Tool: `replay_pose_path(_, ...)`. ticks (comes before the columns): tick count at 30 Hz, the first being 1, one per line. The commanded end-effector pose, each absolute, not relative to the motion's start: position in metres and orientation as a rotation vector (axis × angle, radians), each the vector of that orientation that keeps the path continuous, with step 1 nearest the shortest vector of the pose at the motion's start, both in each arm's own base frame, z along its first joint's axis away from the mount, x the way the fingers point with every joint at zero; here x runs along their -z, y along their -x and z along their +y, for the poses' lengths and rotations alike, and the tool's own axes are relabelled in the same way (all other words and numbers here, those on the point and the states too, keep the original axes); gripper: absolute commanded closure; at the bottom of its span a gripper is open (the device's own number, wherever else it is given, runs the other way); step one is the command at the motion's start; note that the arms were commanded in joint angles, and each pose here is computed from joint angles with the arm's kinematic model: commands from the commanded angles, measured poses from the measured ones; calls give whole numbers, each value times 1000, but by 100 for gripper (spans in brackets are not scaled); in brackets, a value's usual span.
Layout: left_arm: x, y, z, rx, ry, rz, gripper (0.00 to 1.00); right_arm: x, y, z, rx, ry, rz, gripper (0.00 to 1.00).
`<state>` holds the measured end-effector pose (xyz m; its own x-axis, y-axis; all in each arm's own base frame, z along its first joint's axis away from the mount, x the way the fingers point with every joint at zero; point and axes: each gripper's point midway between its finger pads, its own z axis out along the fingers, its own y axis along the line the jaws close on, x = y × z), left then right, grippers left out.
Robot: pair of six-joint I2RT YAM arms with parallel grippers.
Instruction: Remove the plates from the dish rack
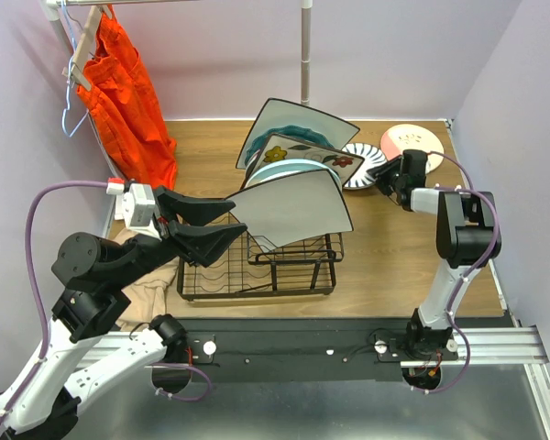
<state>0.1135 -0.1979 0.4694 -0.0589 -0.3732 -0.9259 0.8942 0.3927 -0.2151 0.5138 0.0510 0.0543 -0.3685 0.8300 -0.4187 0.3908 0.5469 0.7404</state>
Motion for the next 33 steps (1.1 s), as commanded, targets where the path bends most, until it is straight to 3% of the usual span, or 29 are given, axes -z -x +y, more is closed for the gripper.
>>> replay_pose_path(1, -481, -106, -192, 1137, -544, 1164, 38, -70, -503, 44, -609, -947, 1974, 53)
replay_pose_path(13, -480, -107, -194, 1146, -548, 1162, 38, -57, -486, 37, -547, -1004, 1999, 53)
replay_pose_path(28, -473, -112, -198, 1140, -546, 1184, 38, -56, -519, 51, -655, -947, 1989, 57)
replay_pose_path(33, -469, -115, -199, 1132, -545, 1201, 38, -53, -511, 46, -580, -933, 2054, 51)
